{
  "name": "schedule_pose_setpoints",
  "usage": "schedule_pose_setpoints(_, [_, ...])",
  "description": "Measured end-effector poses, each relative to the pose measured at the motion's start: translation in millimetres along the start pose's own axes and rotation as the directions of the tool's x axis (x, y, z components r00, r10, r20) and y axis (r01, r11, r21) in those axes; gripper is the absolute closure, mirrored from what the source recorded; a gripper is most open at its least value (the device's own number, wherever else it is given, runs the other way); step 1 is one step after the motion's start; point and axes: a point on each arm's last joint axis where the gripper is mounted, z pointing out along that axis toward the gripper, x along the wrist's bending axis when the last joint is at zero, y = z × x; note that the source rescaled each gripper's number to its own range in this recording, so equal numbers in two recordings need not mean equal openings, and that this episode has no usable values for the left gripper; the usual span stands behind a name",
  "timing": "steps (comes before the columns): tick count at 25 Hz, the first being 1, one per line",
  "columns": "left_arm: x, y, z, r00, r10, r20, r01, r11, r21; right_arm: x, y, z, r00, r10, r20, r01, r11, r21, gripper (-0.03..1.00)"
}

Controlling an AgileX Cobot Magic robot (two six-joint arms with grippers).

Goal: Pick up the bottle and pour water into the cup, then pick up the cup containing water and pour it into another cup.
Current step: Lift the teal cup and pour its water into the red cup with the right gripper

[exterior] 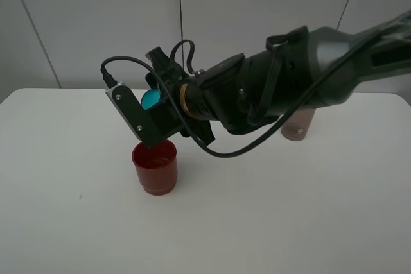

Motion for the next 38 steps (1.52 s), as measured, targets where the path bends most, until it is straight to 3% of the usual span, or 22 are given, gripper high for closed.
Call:
schedule_pose_setpoints(9, [0.0,0.0,0.0,1.0,0.0,0.0,0.0,1.0,0.0,0.0,0.0,0.0,0.984,-0.178,0.0,0.178,0.984,0.0,0.87])
schedule_pose_setpoints(28, [0.0,0.0,0.0,1.0,0.0,0.0,0.0,1.0,0.0,0.0,0.0,0.0,0.967,-0.255,0.0,0.255,0.967,0.0,0.87])
schedule_pose_setpoints(38, [0.0,0.0,0.0,1.0,0.0,0.0,0.0,1.0,0.0,0.0,0.0,0.0,0.934,-0.358,0.0,0.358,0.934,0.0,0.87])
